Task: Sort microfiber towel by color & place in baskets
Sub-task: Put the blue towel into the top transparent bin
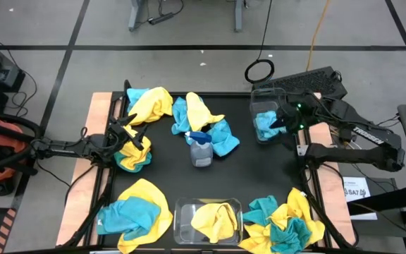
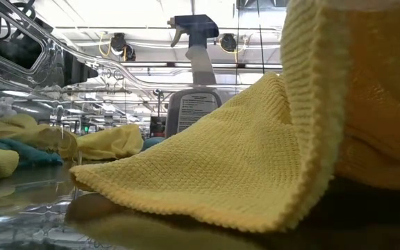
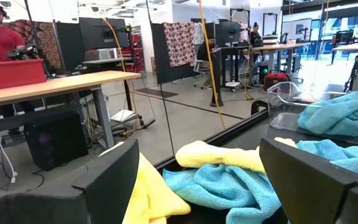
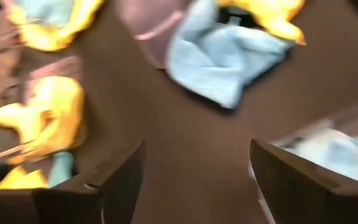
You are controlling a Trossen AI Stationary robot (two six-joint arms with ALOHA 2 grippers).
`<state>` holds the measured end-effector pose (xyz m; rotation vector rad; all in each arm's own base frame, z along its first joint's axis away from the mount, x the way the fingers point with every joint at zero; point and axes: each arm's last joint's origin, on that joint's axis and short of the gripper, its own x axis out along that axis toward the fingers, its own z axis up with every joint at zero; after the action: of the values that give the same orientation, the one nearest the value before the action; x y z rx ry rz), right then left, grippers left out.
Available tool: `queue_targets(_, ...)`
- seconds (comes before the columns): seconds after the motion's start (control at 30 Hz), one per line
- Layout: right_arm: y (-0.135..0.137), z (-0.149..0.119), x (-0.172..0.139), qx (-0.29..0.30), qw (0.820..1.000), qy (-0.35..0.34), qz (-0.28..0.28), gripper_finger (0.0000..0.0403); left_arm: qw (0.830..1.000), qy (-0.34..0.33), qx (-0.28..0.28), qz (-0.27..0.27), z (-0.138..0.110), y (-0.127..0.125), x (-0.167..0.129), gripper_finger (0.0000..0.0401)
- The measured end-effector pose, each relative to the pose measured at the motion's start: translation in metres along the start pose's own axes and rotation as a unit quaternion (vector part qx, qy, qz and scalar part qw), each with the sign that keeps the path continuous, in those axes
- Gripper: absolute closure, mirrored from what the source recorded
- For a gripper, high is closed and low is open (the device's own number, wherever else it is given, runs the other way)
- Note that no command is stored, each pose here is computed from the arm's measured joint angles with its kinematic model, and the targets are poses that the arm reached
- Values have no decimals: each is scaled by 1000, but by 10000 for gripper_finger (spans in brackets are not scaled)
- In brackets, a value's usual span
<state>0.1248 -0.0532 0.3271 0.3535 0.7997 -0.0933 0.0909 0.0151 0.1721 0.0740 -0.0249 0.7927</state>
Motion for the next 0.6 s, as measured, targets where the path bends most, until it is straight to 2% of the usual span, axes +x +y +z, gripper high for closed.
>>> queue_targets(0.33,38,4,9,-49,991,4,125,122,1000,0,0,0,0,0,0,63)
queue_targets(0.6,69,-6,20,-39,982,74,172,122,1000,0,0,0,0,0,0,63)
